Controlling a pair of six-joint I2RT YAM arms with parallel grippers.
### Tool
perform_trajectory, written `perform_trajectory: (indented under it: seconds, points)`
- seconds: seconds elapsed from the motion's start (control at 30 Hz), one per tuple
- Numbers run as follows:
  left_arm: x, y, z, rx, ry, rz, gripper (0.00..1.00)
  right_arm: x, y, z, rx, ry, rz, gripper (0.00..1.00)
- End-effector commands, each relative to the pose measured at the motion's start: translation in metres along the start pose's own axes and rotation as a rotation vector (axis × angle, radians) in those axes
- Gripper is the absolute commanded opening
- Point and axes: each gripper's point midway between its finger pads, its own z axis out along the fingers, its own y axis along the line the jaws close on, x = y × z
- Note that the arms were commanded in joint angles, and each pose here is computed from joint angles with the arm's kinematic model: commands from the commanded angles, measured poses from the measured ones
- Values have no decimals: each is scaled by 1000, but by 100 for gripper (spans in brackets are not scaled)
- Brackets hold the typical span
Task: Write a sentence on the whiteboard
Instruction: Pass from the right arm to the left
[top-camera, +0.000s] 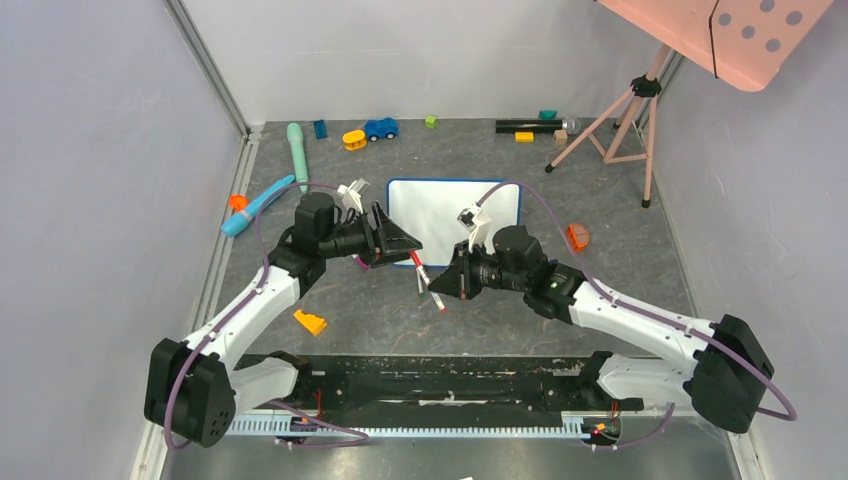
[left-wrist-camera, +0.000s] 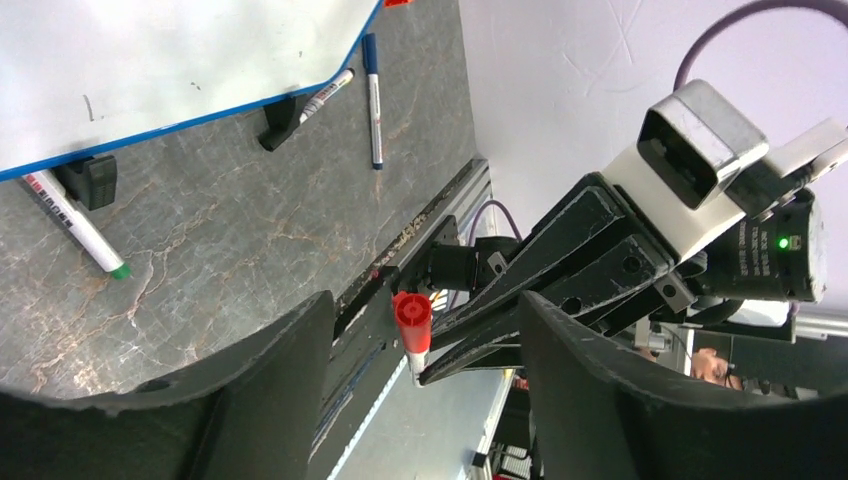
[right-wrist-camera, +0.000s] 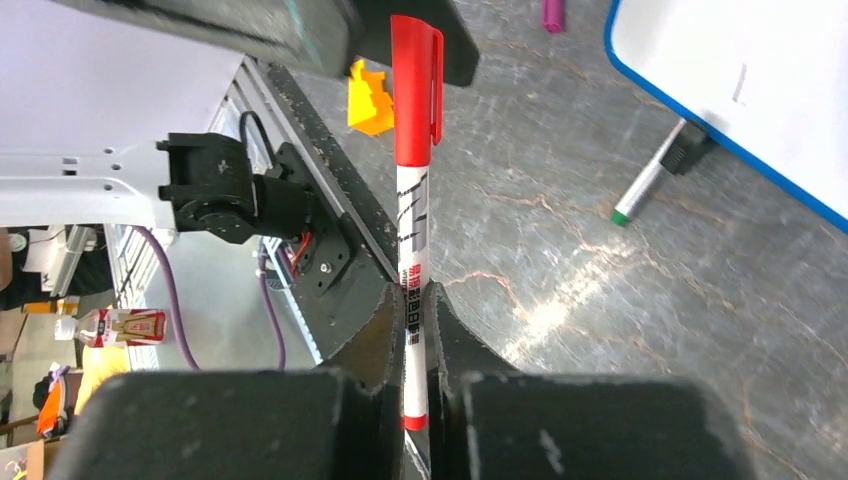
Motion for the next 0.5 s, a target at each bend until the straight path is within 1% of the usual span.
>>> perform_trajectory:
  seconds: [0.0, 0.13, 0.23, 0.27, 0.4, 0.43, 0.47]
  points:
    - [-1, -29, -4, 94, 30, 40, 68, -26, 33, 5, -122, -38, -58, 0]
    - [2, -31, -4, 105, 47, 42, 51, -29, 32, 9, -111, -36, -65, 0]
    - [1, -31, -5, 104, 43, 48, 42, -28, 30, 11, -105, -31, -65, 0]
    - [1, -31, -5, 103, 43, 49, 38, -29, 30, 11, -102, -33, -63, 0]
    - [6, -23, -5, 71, 55, 33, 8, -32, 29, 11, -94, -46, -70, 0]
    - [5, -22, -6, 61, 51, 35, 3, -32, 29, 11, -91, -49, -70, 0]
    - [5, -22, -6, 56, 46, 36, 2, -33, 29, 10, -87, -54, -71, 0]
